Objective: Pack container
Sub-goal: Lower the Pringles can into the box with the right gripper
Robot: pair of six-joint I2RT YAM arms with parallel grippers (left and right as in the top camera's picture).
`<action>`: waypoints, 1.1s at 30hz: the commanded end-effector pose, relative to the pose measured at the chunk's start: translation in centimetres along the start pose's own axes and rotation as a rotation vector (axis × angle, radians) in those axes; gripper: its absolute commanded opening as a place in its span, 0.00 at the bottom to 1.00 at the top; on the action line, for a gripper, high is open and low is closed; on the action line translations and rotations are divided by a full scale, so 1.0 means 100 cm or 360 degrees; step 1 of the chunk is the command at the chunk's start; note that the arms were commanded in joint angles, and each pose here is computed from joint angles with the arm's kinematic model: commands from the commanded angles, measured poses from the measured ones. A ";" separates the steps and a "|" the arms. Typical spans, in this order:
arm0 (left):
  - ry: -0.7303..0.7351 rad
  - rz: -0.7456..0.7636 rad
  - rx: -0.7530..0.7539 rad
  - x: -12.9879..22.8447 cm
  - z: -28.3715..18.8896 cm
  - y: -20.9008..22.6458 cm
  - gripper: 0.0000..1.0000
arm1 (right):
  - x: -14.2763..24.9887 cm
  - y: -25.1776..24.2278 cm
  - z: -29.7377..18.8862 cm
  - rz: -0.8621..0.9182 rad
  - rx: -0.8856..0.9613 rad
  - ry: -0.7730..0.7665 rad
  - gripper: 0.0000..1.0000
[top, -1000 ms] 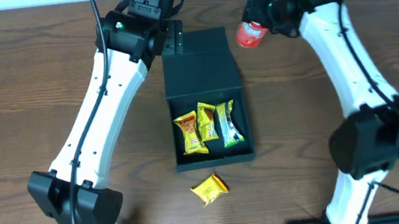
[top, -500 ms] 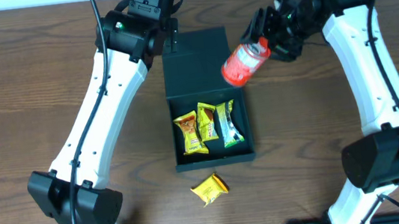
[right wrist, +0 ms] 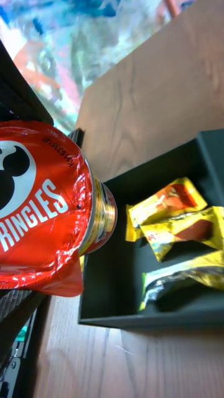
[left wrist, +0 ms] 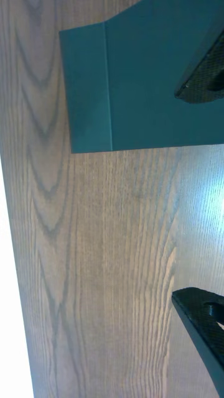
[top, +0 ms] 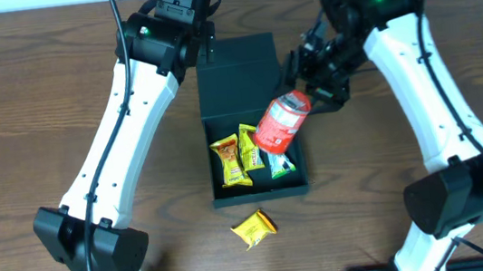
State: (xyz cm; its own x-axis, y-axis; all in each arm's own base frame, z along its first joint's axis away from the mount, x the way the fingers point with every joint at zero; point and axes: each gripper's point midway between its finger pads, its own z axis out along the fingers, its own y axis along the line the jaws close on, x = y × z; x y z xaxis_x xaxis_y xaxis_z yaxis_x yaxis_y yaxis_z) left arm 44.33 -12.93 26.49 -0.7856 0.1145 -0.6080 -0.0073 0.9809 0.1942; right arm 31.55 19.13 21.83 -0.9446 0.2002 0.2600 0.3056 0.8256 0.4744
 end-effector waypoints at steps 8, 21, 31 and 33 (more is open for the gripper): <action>-0.0024 -0.0018 -0.0032 -0.004 -0.006 0.007 0.95 | 0.027 -0.023 0.050 0.0122 0.0160 0.0196 0.66; 0.0016 0.0019 -0.0042 0.002 -0.006 0.009 0.95 | 0.005 0.000 0.123 0.0368 -0.0385 0.0335 0.64; 0.0019 0.0019 -0.0043 0.002 -0.006 0.009 0.96 | 0.001 -0.001 0.112 0.0479 -0.0403 0.0294 0.65; 0.0022 0.0021 -0.0043 0.003 -0.006 0.009 0.95 | -0.001 -0.006 0.110 0.0534 -0.0434 0.0285 0.65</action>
State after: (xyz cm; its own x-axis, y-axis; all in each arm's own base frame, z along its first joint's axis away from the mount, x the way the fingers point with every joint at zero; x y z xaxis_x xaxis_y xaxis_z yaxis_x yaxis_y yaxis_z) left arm 43.63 -12.48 26.05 -0.8063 0.1256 -0.5780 -0.0034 0.9762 0.2170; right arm 30.26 24.92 10.98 -0.7864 0.2974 0.5414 0.5939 0.6048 0.5306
